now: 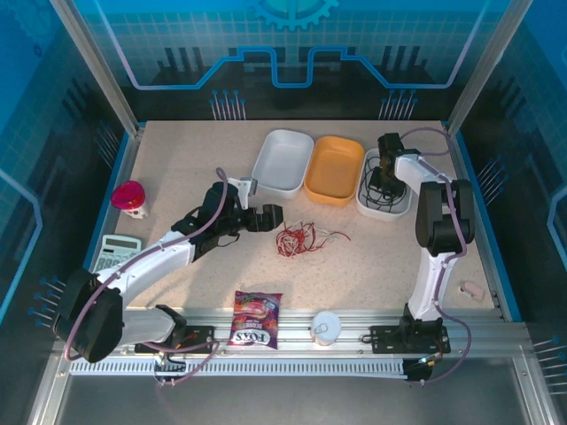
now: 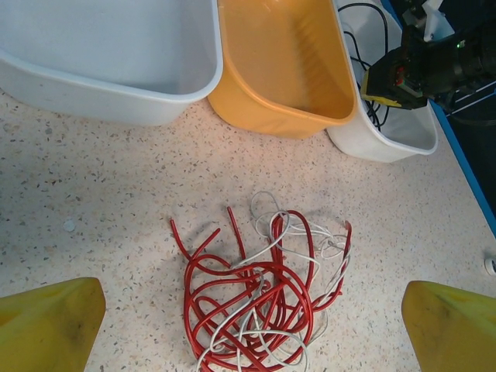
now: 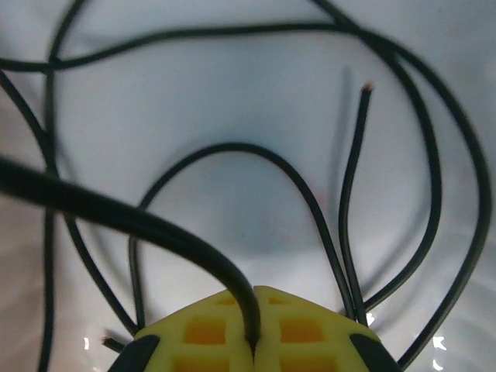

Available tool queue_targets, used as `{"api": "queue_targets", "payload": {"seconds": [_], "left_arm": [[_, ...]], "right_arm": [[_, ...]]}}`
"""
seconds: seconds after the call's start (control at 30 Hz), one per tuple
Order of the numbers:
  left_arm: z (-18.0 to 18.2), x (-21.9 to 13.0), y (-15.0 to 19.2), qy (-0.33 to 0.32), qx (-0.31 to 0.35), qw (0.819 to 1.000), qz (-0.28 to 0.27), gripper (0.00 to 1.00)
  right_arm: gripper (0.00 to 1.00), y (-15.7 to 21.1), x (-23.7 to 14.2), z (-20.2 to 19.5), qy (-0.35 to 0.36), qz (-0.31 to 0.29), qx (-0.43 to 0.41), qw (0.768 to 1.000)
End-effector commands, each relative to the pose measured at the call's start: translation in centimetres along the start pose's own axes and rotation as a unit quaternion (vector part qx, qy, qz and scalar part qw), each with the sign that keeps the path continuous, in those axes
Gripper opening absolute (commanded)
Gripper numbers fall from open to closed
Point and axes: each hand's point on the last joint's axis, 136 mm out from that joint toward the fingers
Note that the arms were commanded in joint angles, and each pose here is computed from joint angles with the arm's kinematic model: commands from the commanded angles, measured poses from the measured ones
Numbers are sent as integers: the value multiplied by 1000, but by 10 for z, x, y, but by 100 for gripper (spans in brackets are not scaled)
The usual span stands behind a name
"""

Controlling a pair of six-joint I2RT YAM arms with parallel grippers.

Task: Untangle the cables
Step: Place the cable in the container, then untie the cables at the center of the table.

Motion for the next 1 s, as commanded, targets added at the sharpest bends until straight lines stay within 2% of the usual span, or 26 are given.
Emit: {"api": "queue_targets", "payload": {"seconds": [0.0,0.3,0.5,0.67,0.77,0.97], "left_arm": [[-1,2,-6,0,-9,1000,-3,99],[-3,4,-10,0,-9,1000,-4,99],[-6,5,-10,7,-10,1000,-2,99],[-7,5,-11,8,-16,1000,-2,99],[-3,5,-10,0,-24,1000,0,99],[6,12,-1,-20,-41,999,23,99]], "right_arm": [[7,6,-6,3,-4,14,-12,1000],[39,13,-59,-9,-3,-29,-24,999],[52,21,-90,-16,-9,-55,-19,998],[56,27,-114,-10,-42,-74,-22,996],[57,36,-129,8,-79,-90,-45,992],[57,84,-151,50,-122,-90,-84,985]]}}
Point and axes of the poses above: each hand's point on the last joint's axis, 136 mm out from that joint toward the fingers, its own x axis out along the fingers, its own z axis along the line the jaws close on, y = z × x, and after that the axes turned 7 degrees about -x, right-handed
